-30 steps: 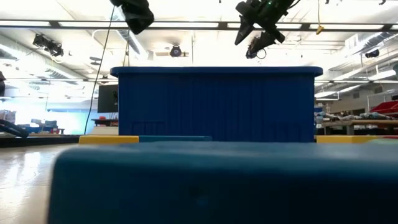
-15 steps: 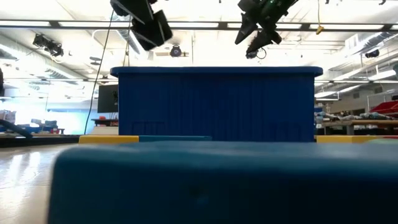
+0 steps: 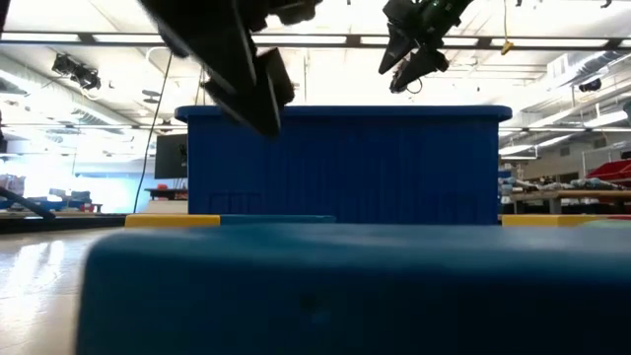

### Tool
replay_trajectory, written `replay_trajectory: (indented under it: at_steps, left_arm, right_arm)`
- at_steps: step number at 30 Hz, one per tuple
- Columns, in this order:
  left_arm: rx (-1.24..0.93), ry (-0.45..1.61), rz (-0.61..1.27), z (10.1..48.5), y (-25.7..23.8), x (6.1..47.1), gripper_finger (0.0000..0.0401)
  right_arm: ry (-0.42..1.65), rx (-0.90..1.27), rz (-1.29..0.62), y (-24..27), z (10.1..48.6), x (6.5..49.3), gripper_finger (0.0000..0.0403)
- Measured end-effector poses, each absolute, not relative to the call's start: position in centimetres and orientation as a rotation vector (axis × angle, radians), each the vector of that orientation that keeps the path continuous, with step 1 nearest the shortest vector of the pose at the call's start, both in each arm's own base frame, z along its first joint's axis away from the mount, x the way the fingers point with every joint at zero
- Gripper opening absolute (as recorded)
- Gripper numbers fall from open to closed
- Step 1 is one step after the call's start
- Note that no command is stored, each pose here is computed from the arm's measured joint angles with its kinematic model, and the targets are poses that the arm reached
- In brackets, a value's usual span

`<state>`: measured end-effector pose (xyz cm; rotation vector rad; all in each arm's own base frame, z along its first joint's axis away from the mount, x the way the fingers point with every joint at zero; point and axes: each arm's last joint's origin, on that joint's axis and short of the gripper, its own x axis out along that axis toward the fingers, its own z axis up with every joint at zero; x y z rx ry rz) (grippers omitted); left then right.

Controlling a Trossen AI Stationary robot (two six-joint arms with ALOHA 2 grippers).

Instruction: Sort Items/Unsort Items

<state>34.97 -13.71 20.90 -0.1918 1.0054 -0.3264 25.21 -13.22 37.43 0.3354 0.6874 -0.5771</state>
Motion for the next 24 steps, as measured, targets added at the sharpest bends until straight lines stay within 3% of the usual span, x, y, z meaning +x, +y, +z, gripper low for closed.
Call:
replay_trajectory:
  at_steps: [14, 24]
  left_arm:
    - [-0.125, 1.078, -0.203, 16.8, -13.5, 36.2, 0.0198]
    - [-0.145, 1.090, -0.267, 15.3, -13.7, 36.8, 0.0198]
  right_arm:
    - [0.700, 0.302, -0.560, -13.2, 37.4, 25.2, 0.0300]
    - [0.724, 0.279, -0.547, -13.2, 37.3, 25.1, 0.0292]
